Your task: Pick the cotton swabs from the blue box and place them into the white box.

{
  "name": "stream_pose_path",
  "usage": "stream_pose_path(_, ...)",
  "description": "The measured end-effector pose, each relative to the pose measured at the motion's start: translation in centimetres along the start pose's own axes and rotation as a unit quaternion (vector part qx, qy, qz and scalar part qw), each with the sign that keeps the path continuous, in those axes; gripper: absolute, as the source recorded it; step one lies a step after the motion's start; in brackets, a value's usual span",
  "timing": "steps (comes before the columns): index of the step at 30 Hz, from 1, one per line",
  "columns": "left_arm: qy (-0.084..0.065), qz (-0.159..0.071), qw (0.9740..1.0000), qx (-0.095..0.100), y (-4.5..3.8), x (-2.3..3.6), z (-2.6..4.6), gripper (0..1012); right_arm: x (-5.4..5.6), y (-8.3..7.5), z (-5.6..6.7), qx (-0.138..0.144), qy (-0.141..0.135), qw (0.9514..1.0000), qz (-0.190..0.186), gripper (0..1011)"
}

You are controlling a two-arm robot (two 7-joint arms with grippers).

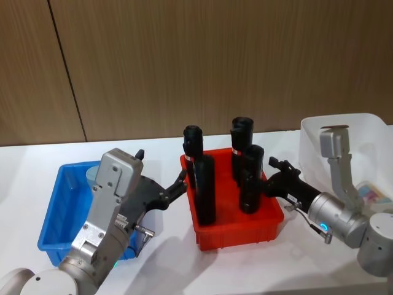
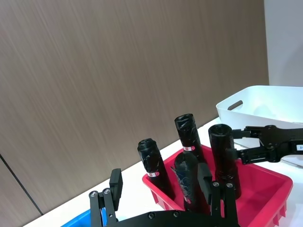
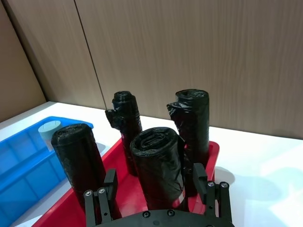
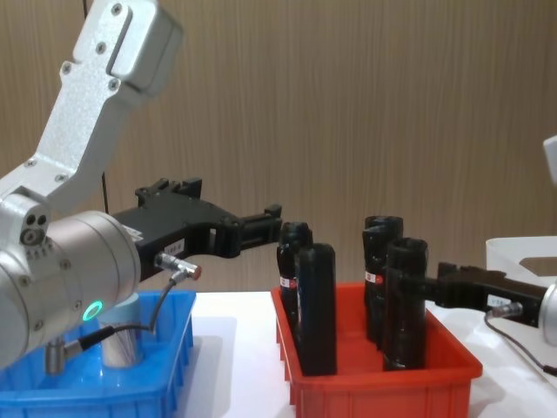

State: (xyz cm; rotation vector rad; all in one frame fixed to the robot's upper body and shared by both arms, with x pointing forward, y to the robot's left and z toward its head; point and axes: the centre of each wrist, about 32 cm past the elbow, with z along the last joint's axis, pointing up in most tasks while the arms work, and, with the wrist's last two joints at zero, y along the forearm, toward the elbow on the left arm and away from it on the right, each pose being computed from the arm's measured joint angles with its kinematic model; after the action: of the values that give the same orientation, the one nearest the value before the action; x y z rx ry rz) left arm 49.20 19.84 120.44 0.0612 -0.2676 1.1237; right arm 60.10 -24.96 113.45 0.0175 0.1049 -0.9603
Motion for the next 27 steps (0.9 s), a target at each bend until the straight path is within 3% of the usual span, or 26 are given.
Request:
stream_pose_path(16, 0.0, 0.0, 1.0, 0.0, 0.0, 0.0, 0.0, 1004, 0.6, 2.1, -0.3, -0.015, -0.003, 0.9998, 0.011, 997)
stream_pose_path(20, 0.0, 0.0, 1.0, 0.0, 0.0, 0.0, 0.0, 1004, 0.7, 2.5, -0.3, -0.016, -0.003, 0.9998, 0.01, 934)
stream_pose_path(27, 0.0, 0.0, 1.0, 0.0, 0.0, 0.0, 0.0, 1004, 1.0, 3.0, -0.3, -0.016, -0.006, 0.9998, 0.009, 731)
